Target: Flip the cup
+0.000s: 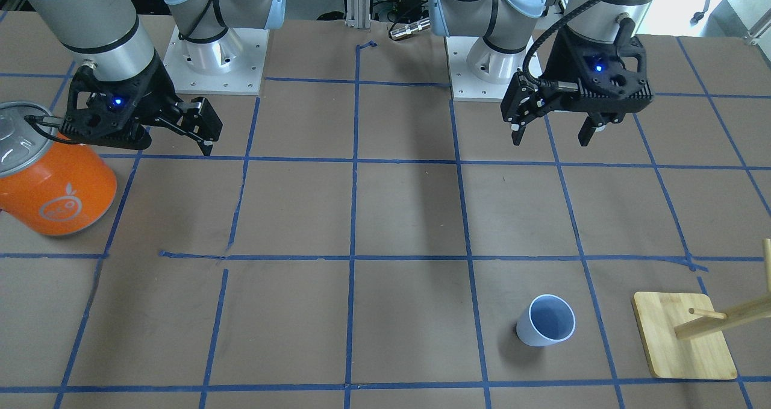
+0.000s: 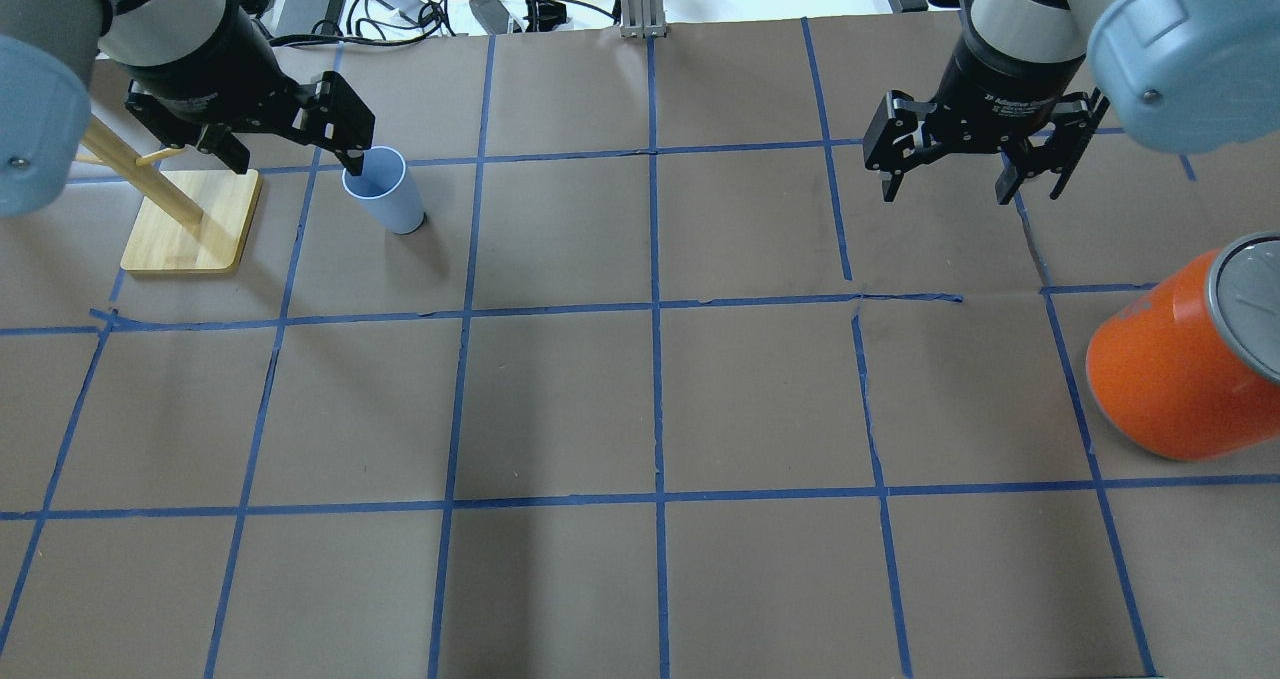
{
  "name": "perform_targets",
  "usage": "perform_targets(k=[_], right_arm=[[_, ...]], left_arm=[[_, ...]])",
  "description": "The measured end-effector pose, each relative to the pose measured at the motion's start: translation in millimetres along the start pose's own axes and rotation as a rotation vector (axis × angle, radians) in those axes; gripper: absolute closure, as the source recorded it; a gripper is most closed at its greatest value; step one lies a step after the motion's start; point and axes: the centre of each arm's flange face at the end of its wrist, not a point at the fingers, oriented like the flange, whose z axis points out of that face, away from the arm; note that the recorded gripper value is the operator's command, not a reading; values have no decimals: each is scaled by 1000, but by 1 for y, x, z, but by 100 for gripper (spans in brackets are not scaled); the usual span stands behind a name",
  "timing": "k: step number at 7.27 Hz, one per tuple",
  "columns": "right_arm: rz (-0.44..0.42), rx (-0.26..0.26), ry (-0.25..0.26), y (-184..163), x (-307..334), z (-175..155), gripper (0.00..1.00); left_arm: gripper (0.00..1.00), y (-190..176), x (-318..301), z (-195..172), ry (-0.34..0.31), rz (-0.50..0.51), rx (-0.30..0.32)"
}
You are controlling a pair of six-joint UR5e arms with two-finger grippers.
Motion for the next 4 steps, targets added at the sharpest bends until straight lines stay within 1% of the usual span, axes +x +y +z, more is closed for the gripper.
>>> perform_targets(k=[2, 4], right_arm=[[1, 0, 1, 0, 0, 0, 0], [4, 1, 1, 1, 1, -2, 0]], left_arm=[[0, -31, -2, 0, 5, -15, 9], [0, -37, -1, 2, 3, -31, 4]])
